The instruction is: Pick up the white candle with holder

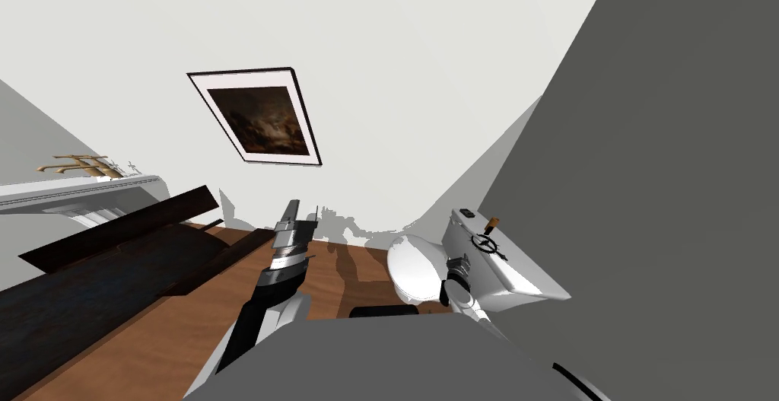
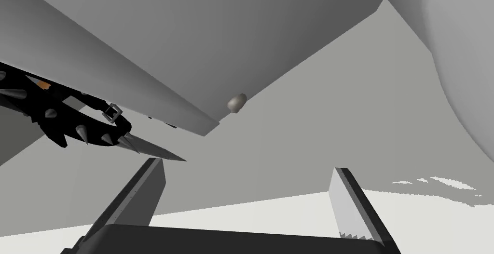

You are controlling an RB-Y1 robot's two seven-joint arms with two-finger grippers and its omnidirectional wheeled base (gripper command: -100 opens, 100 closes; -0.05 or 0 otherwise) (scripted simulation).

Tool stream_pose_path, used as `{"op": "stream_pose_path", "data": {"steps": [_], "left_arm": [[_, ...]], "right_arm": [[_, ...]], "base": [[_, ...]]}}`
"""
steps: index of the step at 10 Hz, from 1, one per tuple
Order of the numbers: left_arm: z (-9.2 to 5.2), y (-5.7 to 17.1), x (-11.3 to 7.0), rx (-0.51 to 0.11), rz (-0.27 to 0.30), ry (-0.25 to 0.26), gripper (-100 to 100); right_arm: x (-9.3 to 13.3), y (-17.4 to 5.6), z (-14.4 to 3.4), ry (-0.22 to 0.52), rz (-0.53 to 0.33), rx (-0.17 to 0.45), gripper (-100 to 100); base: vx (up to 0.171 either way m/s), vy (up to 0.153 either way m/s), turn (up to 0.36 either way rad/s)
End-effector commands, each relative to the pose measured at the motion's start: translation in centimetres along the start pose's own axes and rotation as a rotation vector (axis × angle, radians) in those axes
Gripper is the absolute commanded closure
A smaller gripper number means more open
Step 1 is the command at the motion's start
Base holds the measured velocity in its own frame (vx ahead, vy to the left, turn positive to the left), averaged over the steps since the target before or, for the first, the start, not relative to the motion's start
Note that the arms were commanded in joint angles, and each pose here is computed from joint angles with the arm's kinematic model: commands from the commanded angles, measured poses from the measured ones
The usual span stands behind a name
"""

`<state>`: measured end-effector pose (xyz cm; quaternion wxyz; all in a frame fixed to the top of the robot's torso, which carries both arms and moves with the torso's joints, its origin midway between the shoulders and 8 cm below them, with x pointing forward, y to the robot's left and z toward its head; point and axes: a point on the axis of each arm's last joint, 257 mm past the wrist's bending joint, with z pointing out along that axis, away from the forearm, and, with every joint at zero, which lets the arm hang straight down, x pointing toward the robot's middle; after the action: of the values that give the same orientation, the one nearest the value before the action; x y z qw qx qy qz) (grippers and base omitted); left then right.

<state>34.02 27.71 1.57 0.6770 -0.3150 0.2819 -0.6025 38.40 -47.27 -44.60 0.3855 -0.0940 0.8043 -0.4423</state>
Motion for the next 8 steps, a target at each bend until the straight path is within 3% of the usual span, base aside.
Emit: {"op": "stream_pose_path", "data": {"steps": [1, 3, 4, 5, 7, 8], "left_arm": [[0.0, 0.0, 0.0, 0.0, 0.0, 0.0, 0], [0.0, 0.0, 0.0, 0.0, 0.0, 0.0, 0], [0.0, 0.0, 0.0, 0.0, 0.0, 0.0, 0], [0.0, 0.0, 0.0, 0.0, 0.0, 0.0, 0], [0.0, 0.0, 0.0, 0.0, 0.0, 0.0, 0], [0.0, 0.0, 0.0, 0.0, 0.0, 0.0, 0]], "right_arm": [[-0.8, -1.8, 0.8, -0.029, -0.074, 0.067, -100], [-0.2, -2.1, 0.8, -0.02, -0.093, 0.078, -100], [-1.0, -3.7, 1.3, -0.046, -0.158, 0.137, -100], [-0.7, -3.8, 1.3, -0.041, -0.165, 0.137, -100], [-2.0, -6.5, 2.1, -0.084, -0.29, 0.235, -100], [-2.0, -6.8, 2.0, -0.083, -0.292, 0.247, -100]], "base": [[0.016, 0.009, -0.004], [0.009, 0.004, -0.001], [0.01, 0.004, -0.004], [0.012, 0.005, -0.003], [0.017, 0.01, -0.009], [0.017, 0.005, -0.005]]}}
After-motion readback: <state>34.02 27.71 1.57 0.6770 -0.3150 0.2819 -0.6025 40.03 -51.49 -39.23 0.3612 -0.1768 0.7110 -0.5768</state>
